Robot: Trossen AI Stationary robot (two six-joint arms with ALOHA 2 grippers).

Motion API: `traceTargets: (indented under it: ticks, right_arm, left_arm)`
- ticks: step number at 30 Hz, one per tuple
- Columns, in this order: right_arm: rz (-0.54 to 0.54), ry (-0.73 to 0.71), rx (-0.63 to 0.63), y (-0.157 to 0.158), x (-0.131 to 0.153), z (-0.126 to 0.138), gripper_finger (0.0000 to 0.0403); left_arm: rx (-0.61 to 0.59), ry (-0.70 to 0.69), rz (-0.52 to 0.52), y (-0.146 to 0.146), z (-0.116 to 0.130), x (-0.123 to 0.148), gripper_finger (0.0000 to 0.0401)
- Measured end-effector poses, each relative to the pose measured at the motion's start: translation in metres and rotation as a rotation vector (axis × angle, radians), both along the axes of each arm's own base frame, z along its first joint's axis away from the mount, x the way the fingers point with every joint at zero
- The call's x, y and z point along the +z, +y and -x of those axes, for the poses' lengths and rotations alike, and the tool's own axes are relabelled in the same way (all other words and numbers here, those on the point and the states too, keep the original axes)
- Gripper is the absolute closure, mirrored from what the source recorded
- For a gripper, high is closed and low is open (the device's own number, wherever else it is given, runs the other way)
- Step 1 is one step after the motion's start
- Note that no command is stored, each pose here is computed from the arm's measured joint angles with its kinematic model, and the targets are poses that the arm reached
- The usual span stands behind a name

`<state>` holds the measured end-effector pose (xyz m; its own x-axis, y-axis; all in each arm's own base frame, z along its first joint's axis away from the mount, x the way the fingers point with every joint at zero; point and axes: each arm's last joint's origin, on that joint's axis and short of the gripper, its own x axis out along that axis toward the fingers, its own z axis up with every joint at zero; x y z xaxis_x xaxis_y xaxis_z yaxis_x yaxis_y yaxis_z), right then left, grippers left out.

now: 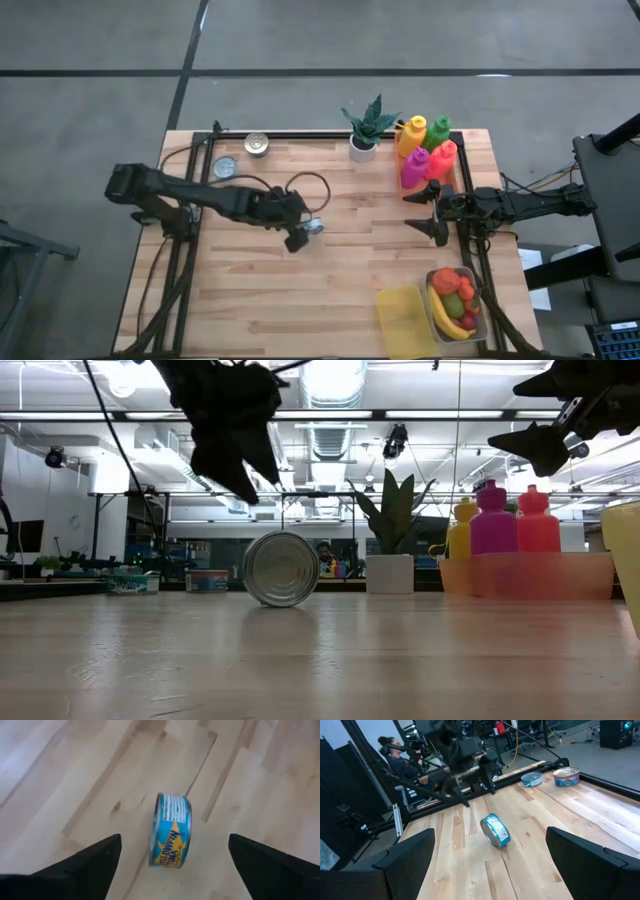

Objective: Pick & Place Food Item
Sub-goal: Put the blue tuna can into the yellow bin

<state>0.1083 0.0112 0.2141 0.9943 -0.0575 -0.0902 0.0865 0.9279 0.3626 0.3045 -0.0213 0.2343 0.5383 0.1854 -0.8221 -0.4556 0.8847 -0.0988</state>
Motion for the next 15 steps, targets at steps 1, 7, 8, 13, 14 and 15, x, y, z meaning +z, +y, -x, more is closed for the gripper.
traceTargets:
  ticks: [1, 7, 8, 13, 14, 15]
  right_arm:
    - [0.000, 0.000, 0.000, 0.000, 0.000, 0.000, 0.0024]
    - [0.000, 0.000, 0.000, 0.000, 0.000, 0.000, 0.0024]
    - [0.000, 0.000, 0.000, 0.000, 0.000, 0.000, 0.0024]
    - [0.000, 0.001, 0.001, 0.000, 0.000, 0.000, 0.0024]
    - [0.000, 0.000, 0.000, 0.000, 0.000, 0.000, 0.0024]
    - [0.000, 0.000, 0.000, 0.000, 0.000, 0.000, 0.0024]
  left_arm:
    - [-0.005, 0.010, -0.003, -0.001, -0.002, -0.004, 0.0025]
    - [-0.010, 0.046, -0.017, -0.002, -0.012, -0.021, 0.0024]
    - [-0.012, 0.044, -0.024, -0.002, -0.014, -0.023, 0.0024]
    - [-0.033, 0.049, -0.092, -0.001, -0.019, -0.029, 0.0024]
    - [-0.040, 0.049, -0.098, -0.001, -0.019, -0.029, 0.0024]
    - [-0.047, 0.050, -0.102, -0.001, -0.020, -0.030, 0.0024]
